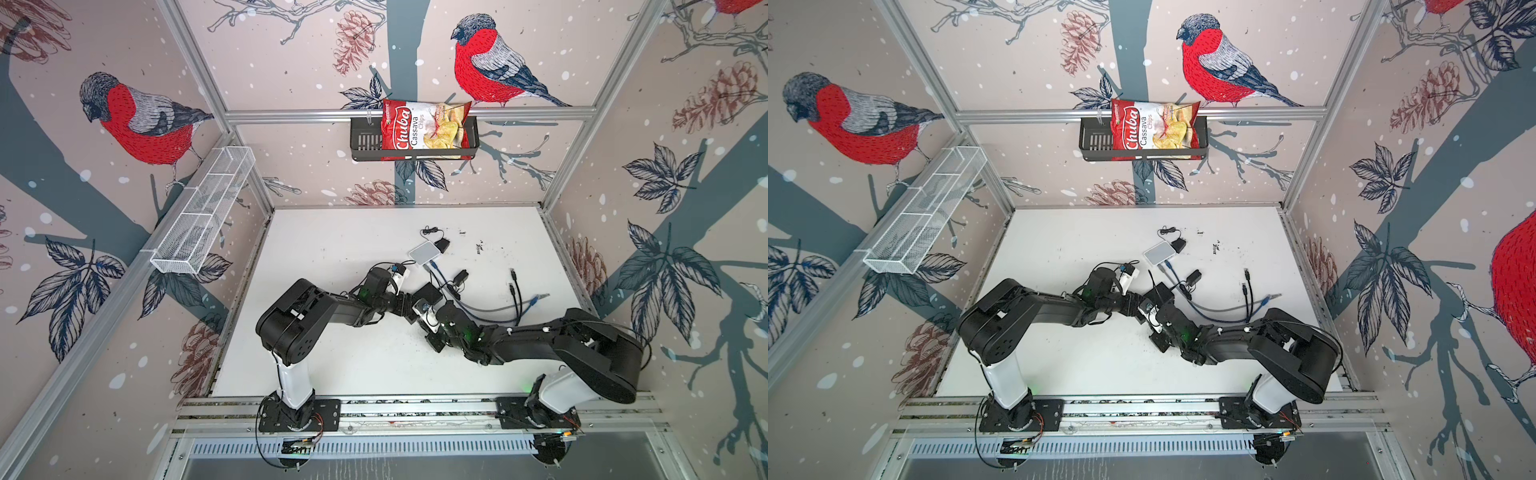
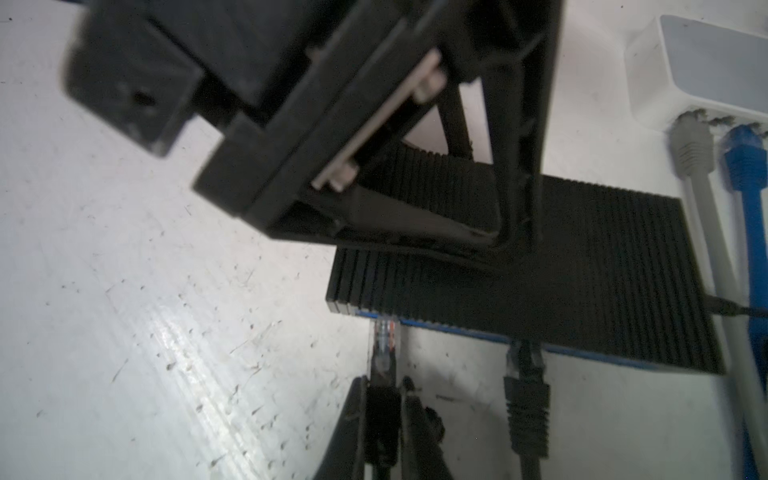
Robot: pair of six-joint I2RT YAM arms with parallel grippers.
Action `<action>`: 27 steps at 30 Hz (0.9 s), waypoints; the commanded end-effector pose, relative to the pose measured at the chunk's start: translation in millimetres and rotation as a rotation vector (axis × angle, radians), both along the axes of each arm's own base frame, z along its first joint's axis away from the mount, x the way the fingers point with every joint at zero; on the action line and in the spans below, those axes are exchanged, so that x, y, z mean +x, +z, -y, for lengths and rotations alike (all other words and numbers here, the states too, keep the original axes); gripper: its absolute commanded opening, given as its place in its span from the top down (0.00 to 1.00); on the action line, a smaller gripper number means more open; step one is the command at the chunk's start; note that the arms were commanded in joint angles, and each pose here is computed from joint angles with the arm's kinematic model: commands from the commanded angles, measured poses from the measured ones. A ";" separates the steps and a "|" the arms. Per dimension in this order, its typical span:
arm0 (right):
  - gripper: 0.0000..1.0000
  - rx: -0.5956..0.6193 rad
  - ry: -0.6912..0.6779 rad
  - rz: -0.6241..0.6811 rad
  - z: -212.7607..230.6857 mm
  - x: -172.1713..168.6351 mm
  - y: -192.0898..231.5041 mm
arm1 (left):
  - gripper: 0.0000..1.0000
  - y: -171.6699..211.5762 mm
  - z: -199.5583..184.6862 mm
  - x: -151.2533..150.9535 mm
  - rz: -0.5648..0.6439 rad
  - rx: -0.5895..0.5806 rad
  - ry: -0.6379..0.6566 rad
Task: Insert the plug into the switch port
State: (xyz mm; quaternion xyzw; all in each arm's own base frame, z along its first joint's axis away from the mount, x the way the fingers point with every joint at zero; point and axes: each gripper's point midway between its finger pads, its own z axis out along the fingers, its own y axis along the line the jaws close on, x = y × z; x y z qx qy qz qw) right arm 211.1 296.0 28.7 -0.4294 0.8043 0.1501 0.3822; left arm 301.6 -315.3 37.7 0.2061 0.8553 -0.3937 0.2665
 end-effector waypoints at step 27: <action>0.86 0.104 -0.056 0.038 -7.4 -0.3 17.2 | 0.41 -7.5 -0.2 -6.9 -0.033 0.040 -0.006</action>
